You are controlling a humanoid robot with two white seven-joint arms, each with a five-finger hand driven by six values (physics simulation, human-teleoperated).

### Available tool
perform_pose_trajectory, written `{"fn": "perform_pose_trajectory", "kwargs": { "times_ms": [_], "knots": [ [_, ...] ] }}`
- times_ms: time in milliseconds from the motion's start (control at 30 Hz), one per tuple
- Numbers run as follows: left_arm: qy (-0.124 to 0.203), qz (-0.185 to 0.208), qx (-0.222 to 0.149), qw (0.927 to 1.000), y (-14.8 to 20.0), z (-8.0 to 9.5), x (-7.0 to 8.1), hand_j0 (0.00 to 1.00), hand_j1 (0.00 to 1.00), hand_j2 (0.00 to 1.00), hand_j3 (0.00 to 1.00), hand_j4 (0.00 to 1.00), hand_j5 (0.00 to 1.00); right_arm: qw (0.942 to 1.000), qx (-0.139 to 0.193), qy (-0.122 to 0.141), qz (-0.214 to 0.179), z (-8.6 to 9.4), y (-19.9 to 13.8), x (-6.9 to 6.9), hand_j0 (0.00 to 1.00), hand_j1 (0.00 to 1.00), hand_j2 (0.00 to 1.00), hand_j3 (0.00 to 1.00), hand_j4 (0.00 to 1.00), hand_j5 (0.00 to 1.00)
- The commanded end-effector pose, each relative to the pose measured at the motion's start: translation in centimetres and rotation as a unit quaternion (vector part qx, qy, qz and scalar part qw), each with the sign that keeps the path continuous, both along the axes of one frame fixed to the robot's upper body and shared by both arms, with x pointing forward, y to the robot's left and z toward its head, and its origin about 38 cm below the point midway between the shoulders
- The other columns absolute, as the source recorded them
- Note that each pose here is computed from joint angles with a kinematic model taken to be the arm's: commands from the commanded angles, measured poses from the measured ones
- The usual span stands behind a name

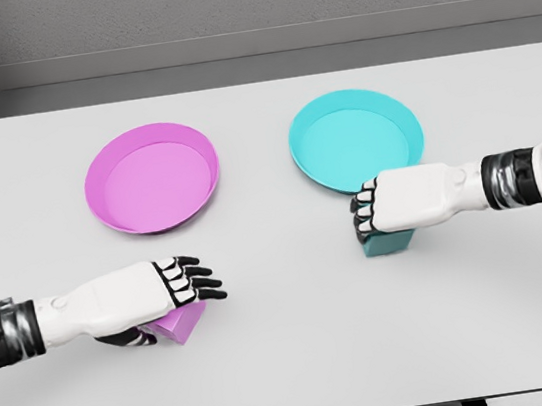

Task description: Place the blocks in the corresponding plates according to their colors

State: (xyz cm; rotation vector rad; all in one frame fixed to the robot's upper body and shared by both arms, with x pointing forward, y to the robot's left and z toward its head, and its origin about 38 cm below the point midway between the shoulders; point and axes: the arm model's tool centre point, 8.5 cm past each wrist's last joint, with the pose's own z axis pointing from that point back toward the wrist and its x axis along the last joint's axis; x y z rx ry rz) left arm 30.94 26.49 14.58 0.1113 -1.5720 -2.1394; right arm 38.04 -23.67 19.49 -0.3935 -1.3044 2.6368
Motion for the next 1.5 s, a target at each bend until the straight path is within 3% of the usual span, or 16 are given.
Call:
{"fn": "perform_pose_trajectory", "kwargs": {
  "times_ms": [0, 33, 200, 433, 700, 900, 1467],
  "knots": [
    [0.006, -0.001, 0.006, 1.0, 0.0, -0.1, -0.1, 0.82, 0.82, 0.82, 0.82, 0.82, 0.82, 1.0, 0.005, -0.002, 0.0, 0.4, 0.1, 0.0, 0.63, 0.63, 0.63, 0.63, 0.63, 0.63],
    [0.008, -0.002, 0.01, 0.9999, 0.1, -0.2, -0.1, 0.73, 0.73, 0.73, 0.73, 0.73, 0.73, 0.9999, 0.009, -0.007, -0.002, 0.8, 0.0, 0.2, 0.63, 0.63, 0.63, 0.63, 0.63, 0.63],
    [0.009, -0.002, 0.02, 0.9998, 0.3, 0.0, 0.1, 0.55, 0.55, 0.55, 0.55, 0.55, 0.55, 0.9997, 0.017, -0.015, 0.004, 1.6, 0.3, -0.1, 0.61, 0.61, 0.61, 0.61, 0.61, 0.61],
    [0.004, -0.001, 0.019, 0.9998, 0.5, 0.4, 0.3, 0.55, 0.55, 0.55, 0.55, 0.55, 0.55, 0.9992, 0.026, -0.03, -0.002, 2.7, 0.2, 0.5, 0.6, 0.6, 0.6, 0.6, 0.6, 0.6],
    [-0.02, -0.003, 0.016, 0.9997, 0.3, 2.1, 1.5, 0.55, 0.55, 0.55, 0.55, 0.55, 0.55, 0.998, 0.036, -0.051, -0.015, 4.2, -0.4, 1.3, 0.6, 0.6, 0.6, 0.6, 0.6, 0.6],
    [-0.041, -0.001, 0.014, 0.9991, 0.1, 3.4, 2.7, 0.56, 0.56, 0.56, 0.56, 0.56, 0.56, 0.9968, 0.042, -0.056, -0.04, 4.6, -0.9, 3.4, 0.6, 0.6, 0.6, 0.6, 0.6, 0.6],
    [-0.072, 0.013, -0.002, 0.9973, -0.5, 5.1, 5.7, 0.56, 0.56, 0.56, 0.56, 0.56, 0.56, 0.9941, 0.055, -0.068, -0.064, 5.7, -0.4, 6.5, 0.6, 0.6, 0.6, 0.6, 0.6, 0.6]
  ]
}}
